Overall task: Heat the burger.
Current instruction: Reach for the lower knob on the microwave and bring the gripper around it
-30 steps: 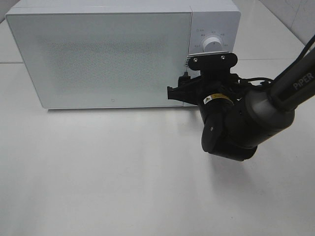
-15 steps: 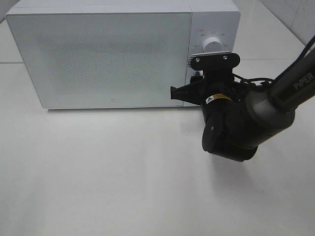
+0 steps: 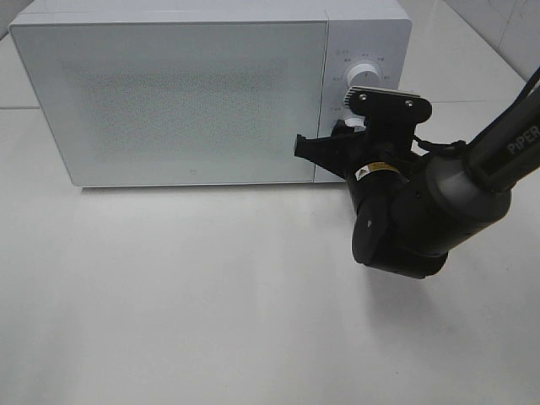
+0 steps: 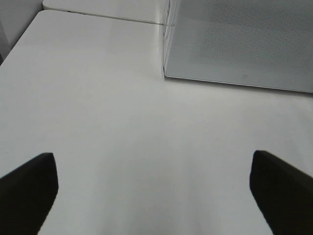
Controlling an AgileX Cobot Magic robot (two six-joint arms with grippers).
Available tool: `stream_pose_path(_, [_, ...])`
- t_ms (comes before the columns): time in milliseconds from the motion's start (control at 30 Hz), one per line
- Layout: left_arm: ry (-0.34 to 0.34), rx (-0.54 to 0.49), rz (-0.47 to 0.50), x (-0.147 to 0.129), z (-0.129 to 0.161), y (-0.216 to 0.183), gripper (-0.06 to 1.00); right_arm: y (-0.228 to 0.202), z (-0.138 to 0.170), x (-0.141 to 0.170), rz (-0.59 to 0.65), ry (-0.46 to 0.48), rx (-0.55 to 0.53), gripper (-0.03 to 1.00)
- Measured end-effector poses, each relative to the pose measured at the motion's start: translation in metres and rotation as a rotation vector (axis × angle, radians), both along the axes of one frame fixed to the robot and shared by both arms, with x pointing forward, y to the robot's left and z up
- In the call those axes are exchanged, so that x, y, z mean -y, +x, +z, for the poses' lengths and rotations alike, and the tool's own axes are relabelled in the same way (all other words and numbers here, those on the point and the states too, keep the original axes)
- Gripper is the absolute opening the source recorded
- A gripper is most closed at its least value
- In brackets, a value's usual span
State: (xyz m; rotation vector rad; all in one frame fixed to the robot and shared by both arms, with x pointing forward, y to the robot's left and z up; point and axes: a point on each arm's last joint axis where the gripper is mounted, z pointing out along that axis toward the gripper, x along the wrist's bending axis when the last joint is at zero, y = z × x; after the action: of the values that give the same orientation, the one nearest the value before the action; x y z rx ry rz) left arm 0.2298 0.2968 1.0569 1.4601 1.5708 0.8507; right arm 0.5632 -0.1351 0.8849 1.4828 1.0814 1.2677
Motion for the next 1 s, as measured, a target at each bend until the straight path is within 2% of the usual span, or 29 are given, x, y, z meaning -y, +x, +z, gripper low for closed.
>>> stream_pose_path(100, [0.000,0.000,0.000,0.0000,0.0000,0.0000,0.99,0.0004,0.0001,0.0006,-0.002,0.052,0.006,0.45])
stream_pose_path(167, [0.000,0.000,0.000,0.0000,0.0000,0.0000,0.99,0.0002,-0.0002,0.0007,-0.012,0.261,0.023,0.45])
stream_pose_path(267, [0.000,0.000,0.000,0.0000,0.0000,0.0000,0.99,-0.0002,-0.0004,0.0007,-0.015,0.317,0.027,0.45])
stream_pose_path(333, [0.000,0.000,0.000,0.0000,0.0000,0.0000,0.99,-0.0007,-0.0011,0.0014,-0.026,0.534,0.040,0.45])
stream_pose_path(367, [0.000,0.000,0.000,0.0000,0.0000,0.0000,0.99,-0.0007,-0.0011,0.0014,-0.026,0.534,0.040,0.45])
stream_pose_path(400, [0.000,0.000,0.000,0.0000,0.0000,0.0000,0.99,-0.0007,-0.0010,0.0013,-0.031,0.601,0.046,0.45])
stream_pose_path(433, [0.000,0.000,0.000,0.0000,0.0000,0.0000,0.99,-0.0004,-0.0009,0.0019,-0.045,0.742,0.056,0.45])
stream_pose_path(467, [0.000,0.000,0.000,0.0000,0.0000,0.0000,0.99,-0.0004,-0.0009,0.0019,-0.045,0.742,0.056,0.45])
stream_pose_path(500, [0.000,0.000,0.000,0.0000,0.0000,0.0000,0.99,-0.0006,-0.0011,0.0019,-0.050,0.800,0.059,0.45])
stream_pose_path(533, [0.000,0.000,0.000,0.0000,0.0000,0.0000,0.99,-0.0006,-0.0015,0.0019,-0.063,0.929,0.067,0.45])
stream_pose_path(567, [0.000,0.000,0.000,0.0000,0.0000,0.0000,0.99,-0.0006,-0.0015,0.0019,-0.063,0.929,0.067,0.45])
stream_pose_path(600, [0.000,0.000,0.000,0.0000,0.0000,0.0000,0.99,-0.0004,-0.0014,0.0022,-0.075,1.057,0.076,0.45])
stream_pose_path(633, [0.000,0.000,0.000,0.0000,0.0000,0.0000,0.99,-0.0004,-0.0014,0.0022,-0.075,1.057,0.076,0.45])
stream_pose_path(667, [0.000,0.000,0.000,0.0000,0.0000,0.0000,0.99,-0.0004,-0.0014,0.0022,-0.081,1.116,0.081,0.45])
stream_pose_path(700, [0.000,0.000,0.000,0.0000,0.0000,0.0000,0.99,-0.0004,-0.0014,0.0022,-0.091,1.224,0.088,0.45])
stream_pose_path(733, [0.000,0.000,0.000,0.0000,0.0000,0.0000,0.99,-0.0004,-0.0014,0.0022,-0.091,1.224,0.088,0.45])
stream_pose_path(767, [0.000,0.000,0.000,0.0000,0.0000,0.0000,0.99,-0.0006,-0.0017,0.0023,-0.099,1.298,0.091,0.46])
stream_pose_path(800, [0.000,0.000,0.000,0.0000,0.0000,0.0000,0.99,-0.0006,-0.0017,0.0023,-0.099,1.298,0.091,0.46])
stream_pose_path(867, [0.000,0.000,0.000,0.0000,0.0000,0.0000,0.99,-0.0006,-0.0017,0.0022,-0.109,1.408,0.099,0.45])
stream_pose_path(1000, [0.000,0.000,0.000,0.0000,0.0000,0.0000,0.99,-0.0006,-0.0017,0.0022,-0.115,1.467,0.103,0.45])
